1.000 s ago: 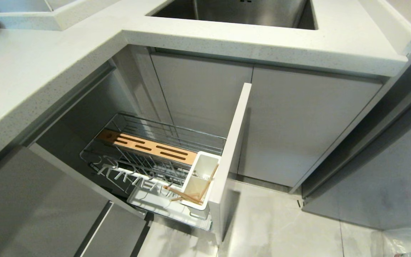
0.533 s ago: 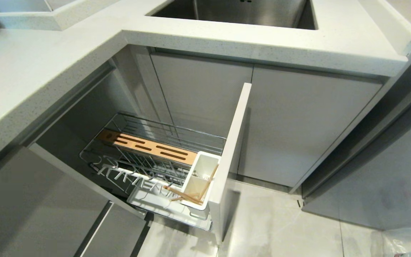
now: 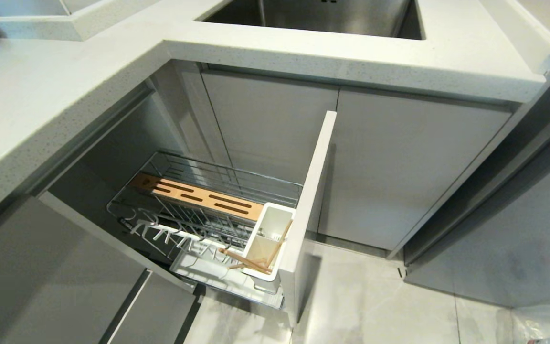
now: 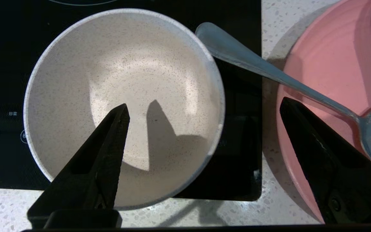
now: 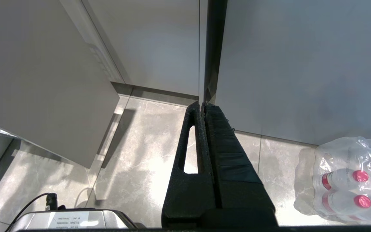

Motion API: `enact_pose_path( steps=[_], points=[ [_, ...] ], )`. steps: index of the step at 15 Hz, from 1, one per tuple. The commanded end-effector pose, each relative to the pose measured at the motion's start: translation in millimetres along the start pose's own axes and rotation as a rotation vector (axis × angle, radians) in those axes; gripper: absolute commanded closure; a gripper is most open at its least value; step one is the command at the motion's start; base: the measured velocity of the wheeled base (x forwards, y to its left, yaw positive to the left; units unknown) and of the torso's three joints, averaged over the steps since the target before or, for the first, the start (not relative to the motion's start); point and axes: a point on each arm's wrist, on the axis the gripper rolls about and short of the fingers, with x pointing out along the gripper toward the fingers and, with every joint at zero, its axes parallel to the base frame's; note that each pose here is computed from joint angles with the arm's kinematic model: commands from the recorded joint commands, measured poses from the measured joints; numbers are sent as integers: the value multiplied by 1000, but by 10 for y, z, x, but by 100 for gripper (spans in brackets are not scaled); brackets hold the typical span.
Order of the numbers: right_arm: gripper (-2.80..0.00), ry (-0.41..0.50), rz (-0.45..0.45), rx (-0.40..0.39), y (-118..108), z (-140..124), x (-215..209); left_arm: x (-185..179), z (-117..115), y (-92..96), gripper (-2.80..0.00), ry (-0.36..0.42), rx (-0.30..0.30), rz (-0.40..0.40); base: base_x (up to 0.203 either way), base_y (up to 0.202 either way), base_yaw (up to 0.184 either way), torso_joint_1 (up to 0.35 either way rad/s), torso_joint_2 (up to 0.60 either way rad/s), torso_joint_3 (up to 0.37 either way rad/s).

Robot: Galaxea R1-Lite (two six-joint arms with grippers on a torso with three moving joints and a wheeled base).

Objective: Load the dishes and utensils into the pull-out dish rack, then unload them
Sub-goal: Pick up the bowl and place it in the cupboard

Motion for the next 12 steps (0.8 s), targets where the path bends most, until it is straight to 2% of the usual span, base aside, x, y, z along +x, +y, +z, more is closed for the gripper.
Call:
enact_pose_path(
  steps=[1, 8, 9, 12],
  points=[
    [0, 1, 0, 1, 0, -4, 1, 28, -13, 23, -280, 15, -8, 12, 0, 0, 0, 0, 0, 0],
    [0, 1, 0, 1, 0, -4, 1, 72, -27, 41, -280, 18, -13, 19, 0, 0, 0, 0, 0, 0],
    [0, 1, 0, 1, 0, -4, 1, 73, -21, 38, 0, 12, -14, 17, 0, 0, 0, 0, 0, 0],
    [0, 1, 0, 1, 0, -4, 1, 62, 1, 49, 0, -14, -22, 16, 0, 0, 0, 0, 0, 0]
  ],
)
